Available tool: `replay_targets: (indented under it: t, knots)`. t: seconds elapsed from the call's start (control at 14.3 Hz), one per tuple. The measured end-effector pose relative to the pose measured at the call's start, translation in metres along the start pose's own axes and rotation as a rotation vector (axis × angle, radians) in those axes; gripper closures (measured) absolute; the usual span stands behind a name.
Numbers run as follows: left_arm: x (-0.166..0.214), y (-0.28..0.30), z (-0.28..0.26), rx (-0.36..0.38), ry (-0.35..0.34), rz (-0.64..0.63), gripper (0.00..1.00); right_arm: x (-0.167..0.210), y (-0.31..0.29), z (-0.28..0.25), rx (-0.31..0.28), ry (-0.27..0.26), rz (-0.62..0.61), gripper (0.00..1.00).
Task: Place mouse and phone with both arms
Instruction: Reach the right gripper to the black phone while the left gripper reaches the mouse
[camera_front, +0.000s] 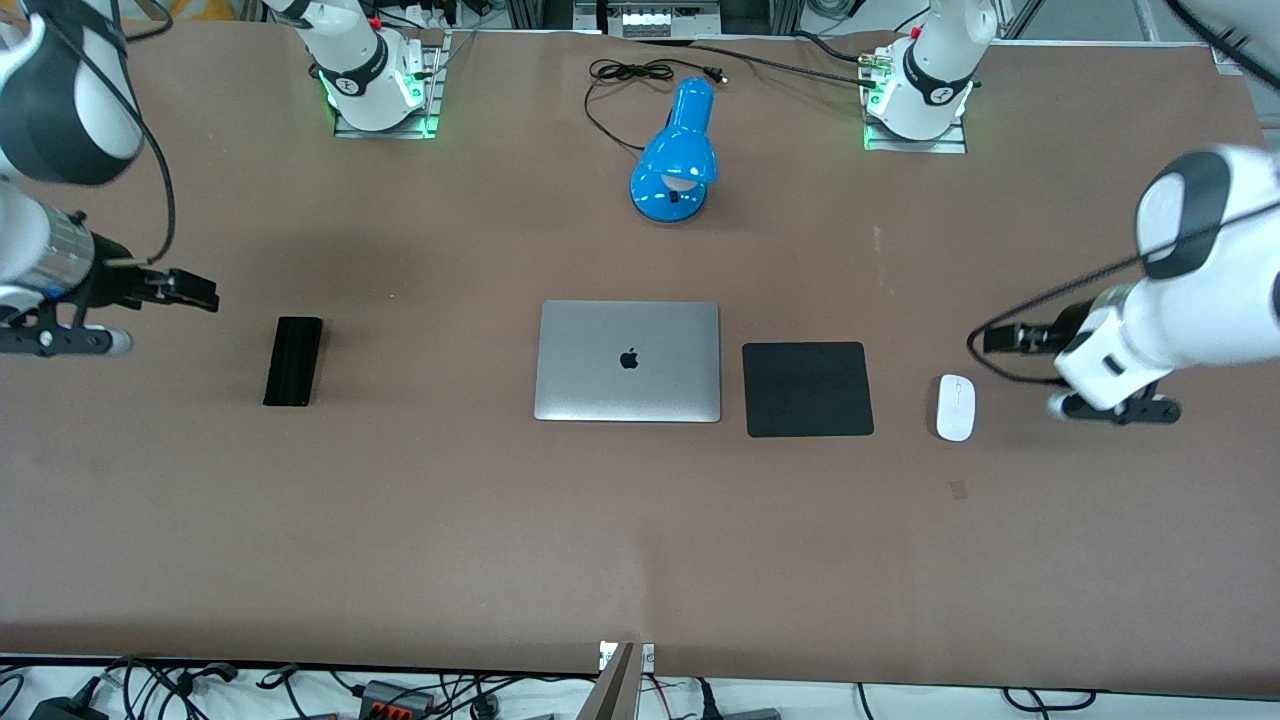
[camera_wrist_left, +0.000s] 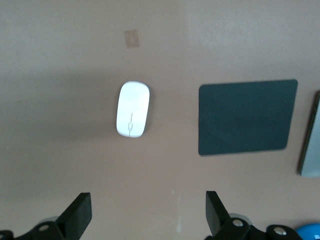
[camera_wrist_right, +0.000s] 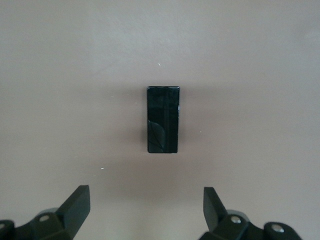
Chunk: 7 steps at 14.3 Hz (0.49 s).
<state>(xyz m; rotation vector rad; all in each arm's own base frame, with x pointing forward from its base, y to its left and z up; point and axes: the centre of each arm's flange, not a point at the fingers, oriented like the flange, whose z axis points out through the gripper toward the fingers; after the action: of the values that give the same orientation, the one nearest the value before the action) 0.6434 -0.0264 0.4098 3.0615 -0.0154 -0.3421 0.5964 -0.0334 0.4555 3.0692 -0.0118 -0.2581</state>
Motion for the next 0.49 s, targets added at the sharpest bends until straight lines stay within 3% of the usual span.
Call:
replay_targets:
  t: [0.28, 0.49]
  knots:
    - [0.029, -0.009, 0.058, 0.014, -0.009, 0.001, 0.00, 0.034, 0.008, 0.094, -0.002, -0.033, 0.008, 0.00]
    - [0.046, -0.016, 0.102, 0.038, -0.024, 0.008, 0.00, 0.041, 0.018, 0.167, 0.006, -0.018, 0.023, 0.00]
